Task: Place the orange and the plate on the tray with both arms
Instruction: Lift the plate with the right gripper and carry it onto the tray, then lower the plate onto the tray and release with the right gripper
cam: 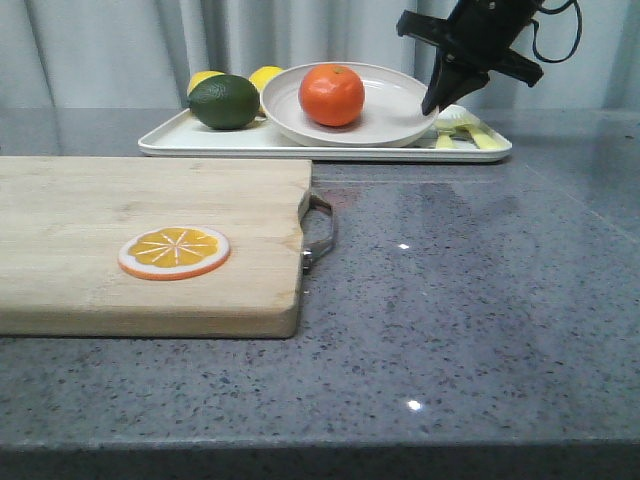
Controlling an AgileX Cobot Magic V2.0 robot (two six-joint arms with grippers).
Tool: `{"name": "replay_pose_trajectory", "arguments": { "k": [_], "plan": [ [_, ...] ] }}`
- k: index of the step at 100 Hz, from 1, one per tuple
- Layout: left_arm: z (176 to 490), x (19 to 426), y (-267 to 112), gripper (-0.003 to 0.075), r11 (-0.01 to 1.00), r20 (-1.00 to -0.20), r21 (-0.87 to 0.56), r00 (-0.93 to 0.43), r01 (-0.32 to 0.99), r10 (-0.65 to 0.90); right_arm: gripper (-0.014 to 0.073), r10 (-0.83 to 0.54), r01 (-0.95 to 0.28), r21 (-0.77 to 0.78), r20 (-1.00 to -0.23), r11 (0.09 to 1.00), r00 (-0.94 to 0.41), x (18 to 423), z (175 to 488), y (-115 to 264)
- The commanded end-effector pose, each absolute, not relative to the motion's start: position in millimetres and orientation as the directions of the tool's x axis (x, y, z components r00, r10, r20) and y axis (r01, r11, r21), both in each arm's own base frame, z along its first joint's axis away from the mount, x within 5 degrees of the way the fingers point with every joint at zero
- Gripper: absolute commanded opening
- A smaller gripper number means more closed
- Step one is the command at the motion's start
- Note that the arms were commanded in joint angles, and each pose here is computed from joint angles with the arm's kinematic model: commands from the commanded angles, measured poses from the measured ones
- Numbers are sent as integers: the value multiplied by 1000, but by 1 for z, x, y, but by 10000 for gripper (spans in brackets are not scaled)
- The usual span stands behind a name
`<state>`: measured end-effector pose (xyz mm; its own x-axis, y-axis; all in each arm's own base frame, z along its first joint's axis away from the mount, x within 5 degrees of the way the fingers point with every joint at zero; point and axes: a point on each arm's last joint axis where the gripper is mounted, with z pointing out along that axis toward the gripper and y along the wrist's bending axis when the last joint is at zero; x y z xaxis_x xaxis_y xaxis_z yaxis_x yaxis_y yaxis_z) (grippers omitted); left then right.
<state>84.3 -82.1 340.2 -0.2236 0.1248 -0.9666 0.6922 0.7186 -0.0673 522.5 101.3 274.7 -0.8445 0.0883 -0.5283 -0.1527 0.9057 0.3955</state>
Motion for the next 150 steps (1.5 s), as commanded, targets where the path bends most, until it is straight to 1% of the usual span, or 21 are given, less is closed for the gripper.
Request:
{"name": "replay_pose_trajectory", "arguments": {
  "k": [1,11,23,30,36,53,60,65,72,81,88,97,114,128,133,150],
  "plan": [
    [358,85,-82,186,719,-988,-69,-148,691,48,-46,122,-201,406,-643,892,-756,514,325,99],
    [358,85,-82,186,719,-988,-69,-148,691,48,10,122,-201,405,-643,892,-756,514,325,99],
    [358,85,-82,186,719,-988,-69,-148,691,48,120,122,-201,404,-644,892,-755,514,325,99],
    [358,85,-82,186,719,-988,-69,-148,691,48,160,123,-201,404,-646,892,-753,514,325,99],
    [358,85,-82,186,719,-988,-69,-148,691,48,176,124,-201,404,-648,892,-751,514,326,99],
    [358,85,-82,186,719,-988,-69,-148,691,48,186,125,-201,404,-650,893,-750,514,326,99],
    [358,85,-82,186,719,-988,-69,-148,691,48,246,108,-215,392,-656,895,-747,513,329,99],
    [358,85,-82,186,719,-988,-69,-148,691,48,307,94,-225,383,-659,896,-746,510,332,99],
    [358,85,-82,186,719,-988,-70,-148,691,47,344,82,-228,370,-659,901,-747,505,339,97],
    [358,85,-82,186,719,-988,-70,-148,691,47,330,47,-246,327,-681,913,-730,497,354,94],
    [358,85,-82,186,719,-988,-70,-148,691,47,292,18,-260,297,-688,919,-725,489,366,92],
    [358,85,-82,186,719,-988,-70,-148,691,47,221,-19,-285,273,-690,919,-723,475,383,90],
    [358,85,-82,186,718,-987,-76,-153,692,42,52,-47,-306,263,-684,915,-728,451,410,88],
    [358,85,-82,186,718,-987,-76,-153,692,42,-50,-63,-323,257,-687,911,-724,431,429,89],
    [358,85,-82,186,718,-987,-76,-153,692,42,-69,-65,-324,252,-692,912,-719,424,436,88],
    [358,85,-82,186,718,-988,-76,-151,692,41,-67,-78,-325,232,-694,917,-716,396,454,84]
  ]
}}
